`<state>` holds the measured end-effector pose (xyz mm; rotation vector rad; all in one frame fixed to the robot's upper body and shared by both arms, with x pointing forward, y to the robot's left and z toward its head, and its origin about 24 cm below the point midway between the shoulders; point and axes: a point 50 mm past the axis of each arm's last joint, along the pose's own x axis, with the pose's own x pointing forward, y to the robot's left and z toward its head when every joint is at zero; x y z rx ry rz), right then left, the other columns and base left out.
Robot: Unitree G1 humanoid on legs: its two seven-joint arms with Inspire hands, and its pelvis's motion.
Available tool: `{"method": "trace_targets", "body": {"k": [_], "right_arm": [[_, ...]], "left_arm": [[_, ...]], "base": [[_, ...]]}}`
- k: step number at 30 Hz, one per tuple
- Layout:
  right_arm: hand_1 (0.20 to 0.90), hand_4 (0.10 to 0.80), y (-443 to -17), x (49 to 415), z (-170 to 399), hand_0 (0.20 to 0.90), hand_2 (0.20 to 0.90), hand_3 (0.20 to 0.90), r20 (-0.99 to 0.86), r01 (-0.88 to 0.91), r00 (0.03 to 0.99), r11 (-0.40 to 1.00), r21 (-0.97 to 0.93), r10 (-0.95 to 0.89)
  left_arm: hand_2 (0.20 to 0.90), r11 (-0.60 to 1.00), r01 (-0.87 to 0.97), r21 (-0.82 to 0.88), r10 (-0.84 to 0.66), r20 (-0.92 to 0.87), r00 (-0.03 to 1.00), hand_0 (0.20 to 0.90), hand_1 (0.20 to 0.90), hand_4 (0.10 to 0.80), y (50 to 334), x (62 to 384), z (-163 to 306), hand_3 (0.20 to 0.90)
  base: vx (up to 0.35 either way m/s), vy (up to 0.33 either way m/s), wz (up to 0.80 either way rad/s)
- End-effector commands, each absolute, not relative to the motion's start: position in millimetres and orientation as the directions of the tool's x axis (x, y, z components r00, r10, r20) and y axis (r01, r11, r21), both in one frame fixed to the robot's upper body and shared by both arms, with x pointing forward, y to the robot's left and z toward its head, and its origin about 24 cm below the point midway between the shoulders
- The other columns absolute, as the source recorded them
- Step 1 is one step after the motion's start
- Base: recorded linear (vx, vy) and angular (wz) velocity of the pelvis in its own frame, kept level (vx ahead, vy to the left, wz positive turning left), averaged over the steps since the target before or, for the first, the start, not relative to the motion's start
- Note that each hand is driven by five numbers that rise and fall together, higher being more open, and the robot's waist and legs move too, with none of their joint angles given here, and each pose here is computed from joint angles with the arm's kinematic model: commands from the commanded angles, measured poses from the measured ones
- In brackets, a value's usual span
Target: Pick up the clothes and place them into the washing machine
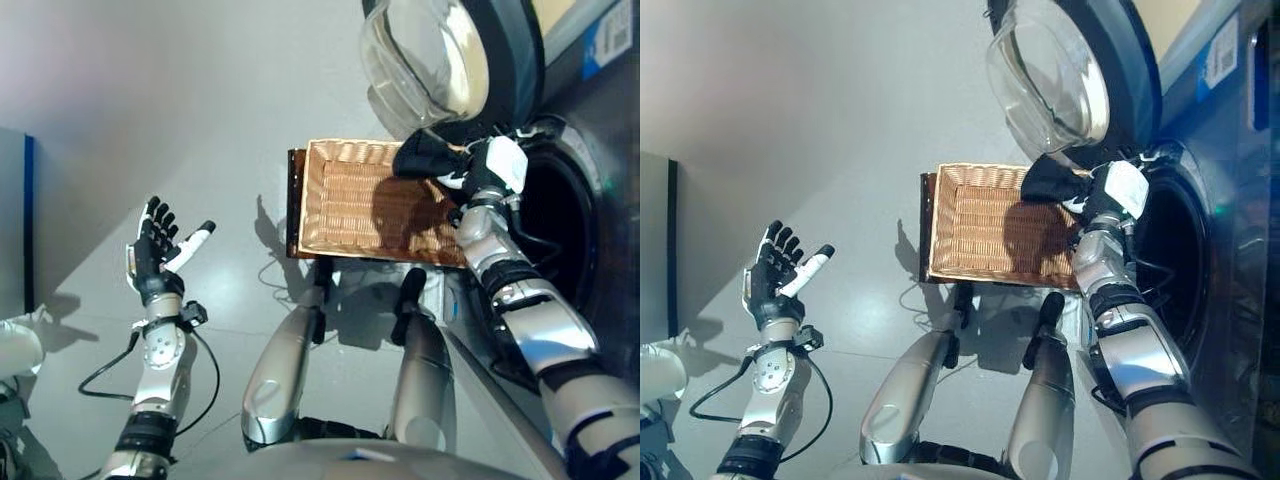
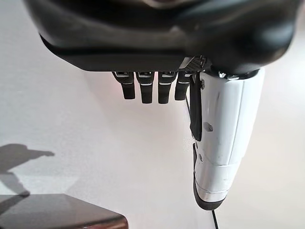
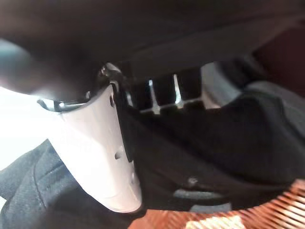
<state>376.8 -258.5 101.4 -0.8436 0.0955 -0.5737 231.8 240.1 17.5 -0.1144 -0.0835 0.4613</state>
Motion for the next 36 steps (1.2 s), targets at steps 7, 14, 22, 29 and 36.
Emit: {"method": "trace_targets", "body": {"k": [7,14,22,29,36], "right_arm": [[0.200,0.300,-290.1,347.0,66.7,0.200,0.200,0.200,-0.049,0.726,0.671,0.669,-0.156,-0.740],[0.200,0.300,-294.1,331.1,49.8,0.200,0.200,0.200,-0.127,0.788,0.616,0.609,0.092,-0.777],[0.200,0.300,-294.2,321.5,53.1,0.200,0.200,0.200,-0.212,0.714,0.525,0.291,0.637,-0.824],[0.200,0.300,-326.1,319.2,112.0,0.200,0.200,0.200,-0.133,0.567,0.352,0.098,0.818,-0.926],[0.200,0.300,-379.2,290.4,262.0,0.200,0.200,0.200,0.252,0.359,0.117,0.278,0.891,-0.960]], "left_arm": [[0.900,0.886,-0.449,-0.115,0.461,0.121,0.879,0.900,0.900,0.800,247.4,211.8,19.8,0.900],[0.900,0.883,-0.454,-0.119,0.466,0.108,0.878,0.900,0.900,0.800,243.1,207.8,15.5,0.900],[0.900,0.890,-0.430,-0.149,0.445,0.082,0.892,0.900,0.900,0.800,232.8,207.7,10.0,0.900],[0.900,0.905,-0.395,-0.158,0.409,0.067,0.910,0.900,0.900,0.800,225.1,205.2,5.7,0.900],[0.900,0.920,-0.370,-0.133,0.382,0.081,0.921,0.900,0.900,0.800,231.7,201.8,7.2,0.900]], "base": [[0.047,0.057,-0.07],[0.002,0.009,-0.01],[0.016,0.011,-0.06],[0.010,0.016,-0.02],[0.026,0.032,0.02]]}}
